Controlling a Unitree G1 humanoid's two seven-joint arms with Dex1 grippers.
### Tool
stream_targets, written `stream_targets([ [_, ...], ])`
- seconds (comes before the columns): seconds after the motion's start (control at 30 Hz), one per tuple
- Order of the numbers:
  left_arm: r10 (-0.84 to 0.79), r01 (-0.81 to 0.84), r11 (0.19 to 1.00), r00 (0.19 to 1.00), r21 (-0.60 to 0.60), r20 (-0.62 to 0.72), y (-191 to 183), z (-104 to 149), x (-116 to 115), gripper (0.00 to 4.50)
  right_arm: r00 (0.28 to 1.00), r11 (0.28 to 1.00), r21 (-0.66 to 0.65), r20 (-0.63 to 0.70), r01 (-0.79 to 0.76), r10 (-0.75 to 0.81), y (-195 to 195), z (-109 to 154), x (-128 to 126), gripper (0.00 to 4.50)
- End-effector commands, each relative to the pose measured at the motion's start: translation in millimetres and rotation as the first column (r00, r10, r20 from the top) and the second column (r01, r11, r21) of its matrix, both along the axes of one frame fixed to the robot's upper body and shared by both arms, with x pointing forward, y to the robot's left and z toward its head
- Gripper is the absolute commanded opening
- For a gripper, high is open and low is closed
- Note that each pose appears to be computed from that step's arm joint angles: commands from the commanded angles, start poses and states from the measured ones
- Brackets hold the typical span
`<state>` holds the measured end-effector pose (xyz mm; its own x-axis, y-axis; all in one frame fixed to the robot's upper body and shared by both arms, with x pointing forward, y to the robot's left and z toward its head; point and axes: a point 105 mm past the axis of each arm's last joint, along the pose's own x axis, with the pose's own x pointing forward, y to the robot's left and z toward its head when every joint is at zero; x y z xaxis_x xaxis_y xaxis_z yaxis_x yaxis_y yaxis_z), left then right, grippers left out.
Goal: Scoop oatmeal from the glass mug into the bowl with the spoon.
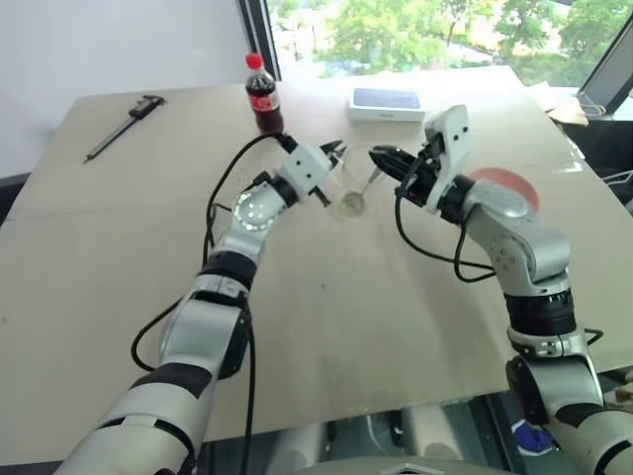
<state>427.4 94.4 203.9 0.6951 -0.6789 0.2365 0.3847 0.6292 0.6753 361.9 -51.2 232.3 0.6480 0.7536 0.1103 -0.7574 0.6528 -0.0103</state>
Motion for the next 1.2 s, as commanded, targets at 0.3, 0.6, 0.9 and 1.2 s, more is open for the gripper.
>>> stream_targets([
  [0.3,-0.025,0.034,0.996,0.993,-0.083,0.117,-11,39,-3,0.01,0.93,0.955,0.259,-0.365,0.142,-0.04,-8,3,12,0.0],
  [0.6,-0.002,0.008,0.994,0.999,-0.111,0.052,-15,27,4,0.01,0.894,0.897,0.376,-0.446,0.233,-0.045,-36,29,13,0.0],
  [0.9,-0.002,-0.003,0.988,1.0,-0.151,-0.031,-16,8,6,0.01,0.859,0.824,0.46,-0.508,0.331,-0.062,-70,39,16,0.0],
  [1.2,-0.001,-0.025,0.958,0.996,-0.285,-0.092,-18,7,10,0.01,0.797,0.713,0.536,-0.602,0.453,-0.054,-101,41,22,0.0],
])
